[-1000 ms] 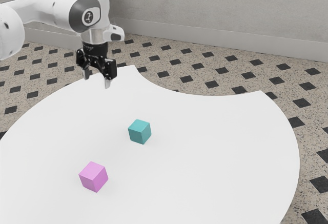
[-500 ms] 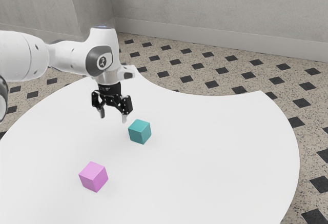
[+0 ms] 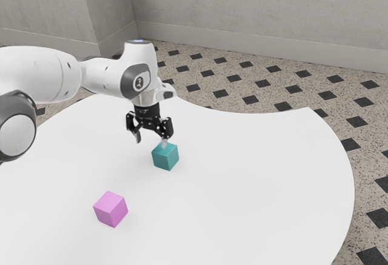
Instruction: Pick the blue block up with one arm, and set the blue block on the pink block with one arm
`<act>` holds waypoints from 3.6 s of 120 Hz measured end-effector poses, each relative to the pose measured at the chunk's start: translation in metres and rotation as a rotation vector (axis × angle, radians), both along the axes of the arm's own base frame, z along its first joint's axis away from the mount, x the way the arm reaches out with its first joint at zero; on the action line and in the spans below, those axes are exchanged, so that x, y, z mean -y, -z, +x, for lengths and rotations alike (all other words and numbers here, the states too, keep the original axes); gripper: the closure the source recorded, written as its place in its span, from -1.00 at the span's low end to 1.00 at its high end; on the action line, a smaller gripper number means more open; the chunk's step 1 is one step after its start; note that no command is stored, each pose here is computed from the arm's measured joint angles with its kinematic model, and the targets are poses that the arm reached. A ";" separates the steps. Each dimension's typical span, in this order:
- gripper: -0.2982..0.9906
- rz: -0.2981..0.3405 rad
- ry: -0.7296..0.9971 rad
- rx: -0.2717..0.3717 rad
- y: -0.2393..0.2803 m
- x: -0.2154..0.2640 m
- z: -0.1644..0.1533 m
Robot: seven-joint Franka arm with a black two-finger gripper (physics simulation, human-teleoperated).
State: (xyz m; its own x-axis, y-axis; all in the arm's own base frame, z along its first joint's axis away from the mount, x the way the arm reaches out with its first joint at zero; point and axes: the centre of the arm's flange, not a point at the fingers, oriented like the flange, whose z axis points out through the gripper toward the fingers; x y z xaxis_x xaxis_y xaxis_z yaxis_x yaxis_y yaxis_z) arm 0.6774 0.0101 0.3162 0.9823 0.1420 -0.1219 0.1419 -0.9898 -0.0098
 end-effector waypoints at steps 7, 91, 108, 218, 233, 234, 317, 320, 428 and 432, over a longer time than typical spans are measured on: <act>-0.54 -0.001 -0.004 0.001 0.004 0.001 0.003; -0.54 -0.012 -0.010 -0.035 0.059 0.021 0.025; -0.51 -0.011 -0.019 -0.048 0.068 0.020 0.024; -0.07 -0.020 0.039 -0.066 -0.007 0.021 -0.052; -0.07 -0.016 0.059 -0.074 -0.017 0.020 -0.076; -0.07 -0.016 0.060 -0.075 -0.018 0.020 -0.077; -0.07 -0.054 0.150 -0.135 -0.028 -0.009 -0.182; -0.07 -0.053 0.148 -0.138 -0.027 -0.011 -0.183; -0.22 -0.059 0.223 -0.192 -0.007 -0.003 -0.203; -0.26 -0.058 0.230 -0.194 -0.006 -0.001 -0.203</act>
